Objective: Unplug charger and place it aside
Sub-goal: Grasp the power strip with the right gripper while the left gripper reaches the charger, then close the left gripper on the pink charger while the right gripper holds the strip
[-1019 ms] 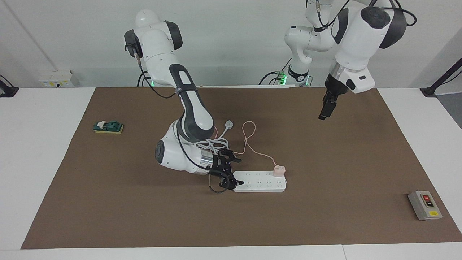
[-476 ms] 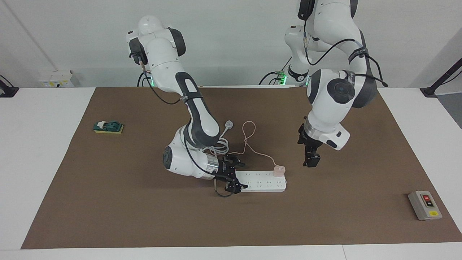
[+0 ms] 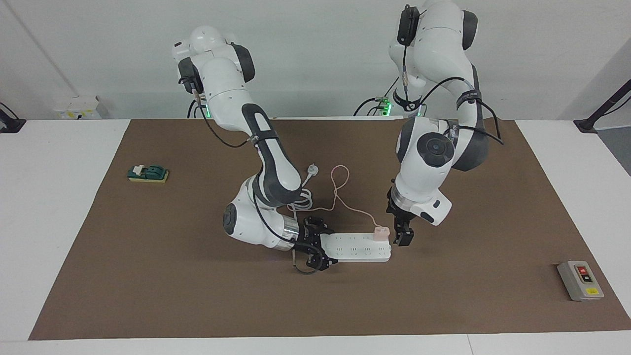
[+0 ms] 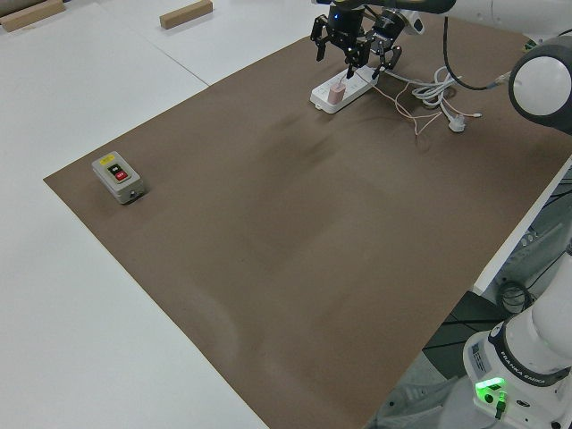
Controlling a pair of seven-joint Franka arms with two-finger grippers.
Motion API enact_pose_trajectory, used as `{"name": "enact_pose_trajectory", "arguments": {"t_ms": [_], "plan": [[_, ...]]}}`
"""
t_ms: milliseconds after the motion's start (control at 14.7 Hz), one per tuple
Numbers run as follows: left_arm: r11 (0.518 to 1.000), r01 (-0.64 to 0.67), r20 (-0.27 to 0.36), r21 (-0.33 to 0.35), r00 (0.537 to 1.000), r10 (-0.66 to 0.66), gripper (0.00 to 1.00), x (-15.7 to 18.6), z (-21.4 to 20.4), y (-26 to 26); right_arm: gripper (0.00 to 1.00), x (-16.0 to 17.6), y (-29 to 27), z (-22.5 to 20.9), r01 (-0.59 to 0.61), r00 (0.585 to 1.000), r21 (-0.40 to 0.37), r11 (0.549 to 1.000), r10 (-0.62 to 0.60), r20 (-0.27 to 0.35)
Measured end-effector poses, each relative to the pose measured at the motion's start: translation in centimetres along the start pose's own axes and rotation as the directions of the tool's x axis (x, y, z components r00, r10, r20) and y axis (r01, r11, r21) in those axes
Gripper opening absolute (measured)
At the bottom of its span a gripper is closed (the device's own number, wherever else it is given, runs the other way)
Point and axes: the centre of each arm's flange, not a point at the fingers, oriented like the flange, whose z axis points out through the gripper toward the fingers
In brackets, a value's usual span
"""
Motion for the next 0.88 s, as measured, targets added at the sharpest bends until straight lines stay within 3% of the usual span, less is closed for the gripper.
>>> {"name": "enact_pose_trajectory", "arguments": {"t_ms": [340, 883], "plan": [[1.0, -0.028, 0.0, -0.004, 1.0, 0.028, 1.0, -2.1, 3.6, -1.1, 1.0, -0.2, 0.6, 1.9, 0.026, 1.0, -0.013, 1.0, -0.026, -0.015], [1.0, -0.015, -0.007, -0.011, 1.0, 0.015, 1.0, -1.2, 5.4, -1.2, 1.0, 0.7, 0.6, 2.8, 0.045, 0.999, -0.004, 0.999, -0.045, -0.024]]}}
